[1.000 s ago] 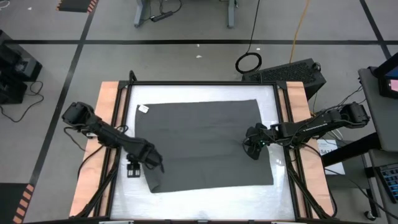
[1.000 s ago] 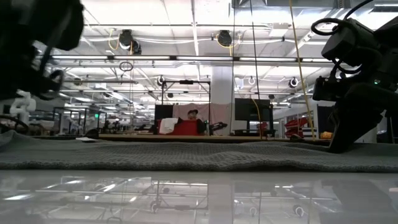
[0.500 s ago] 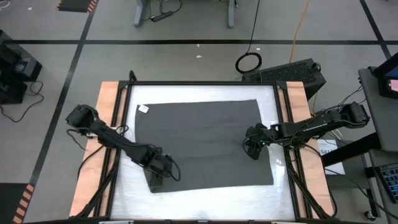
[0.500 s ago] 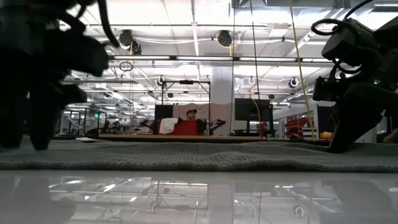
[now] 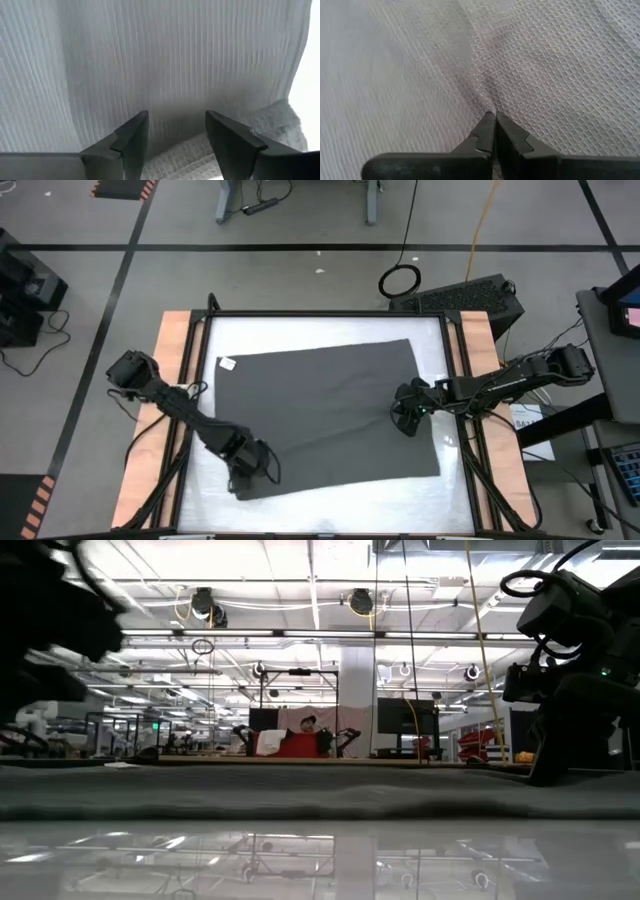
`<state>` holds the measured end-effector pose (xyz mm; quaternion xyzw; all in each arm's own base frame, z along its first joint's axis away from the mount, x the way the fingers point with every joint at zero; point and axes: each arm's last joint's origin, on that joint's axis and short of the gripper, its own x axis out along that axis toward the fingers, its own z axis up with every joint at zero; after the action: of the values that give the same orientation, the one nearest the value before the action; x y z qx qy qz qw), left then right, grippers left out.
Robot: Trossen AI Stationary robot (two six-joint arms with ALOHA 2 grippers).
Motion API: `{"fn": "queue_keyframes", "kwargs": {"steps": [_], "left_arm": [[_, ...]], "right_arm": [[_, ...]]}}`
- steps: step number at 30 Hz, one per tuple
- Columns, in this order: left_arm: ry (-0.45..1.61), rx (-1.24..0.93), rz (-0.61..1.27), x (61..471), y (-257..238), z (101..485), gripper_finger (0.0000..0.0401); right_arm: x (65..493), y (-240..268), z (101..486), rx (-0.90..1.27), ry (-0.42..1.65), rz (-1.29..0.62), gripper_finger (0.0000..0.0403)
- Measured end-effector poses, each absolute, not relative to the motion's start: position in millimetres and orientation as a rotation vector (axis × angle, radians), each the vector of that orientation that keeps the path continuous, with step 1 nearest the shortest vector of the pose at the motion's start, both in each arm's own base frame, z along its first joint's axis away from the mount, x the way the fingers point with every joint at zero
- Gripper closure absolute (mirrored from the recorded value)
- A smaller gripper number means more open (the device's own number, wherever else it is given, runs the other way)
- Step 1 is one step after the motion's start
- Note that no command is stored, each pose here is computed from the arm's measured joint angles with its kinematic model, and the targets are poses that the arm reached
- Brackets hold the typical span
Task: Roll towel
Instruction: Fold the dark gray towel
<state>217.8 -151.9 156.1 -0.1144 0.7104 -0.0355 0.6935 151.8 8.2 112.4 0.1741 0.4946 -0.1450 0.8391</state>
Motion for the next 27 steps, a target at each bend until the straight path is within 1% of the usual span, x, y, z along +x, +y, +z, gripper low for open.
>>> {"fn": "queue_keyframes", "kwargs": {"steps": [3,7,17,20,23,27], "left_arm": [[1.66,-0.218,-0.036,205.3,-156.4,154.5,0.0198],[1.676,-0.213,-0.025,196.2,-166.0,154.8,0.0198],[1.809,-0.316,-0.061,171.2,-192.4,156.5,0.0198],[1.846,-0.325,-0.04,163.6,-195.6,160.1,0.0198],[1.792,-0.284,-0.002,163.7,-195.0,166.6,0.0198],[1.58,-0.219,0.059,175.8,-192.8,174.4,0.0198]], "right_arm": [[151.4,6.8,112.2,0.372,1.05,-0.314,0.0397],[151.4,6.0,112.2,0.378,1.052,-0.316,0.0397],[151.5,6.0,112.3,0.381,1.05,-0.317,0.0397],[152.1,6.0,112.5,0.382,1.043,-0.316,0.0397],[155.9,6.1,118.5,0.376,1.028,-0.31,0.0396],[165.1,6.8,141.5,0.354,0.987,-0.285,0.0386]]}}
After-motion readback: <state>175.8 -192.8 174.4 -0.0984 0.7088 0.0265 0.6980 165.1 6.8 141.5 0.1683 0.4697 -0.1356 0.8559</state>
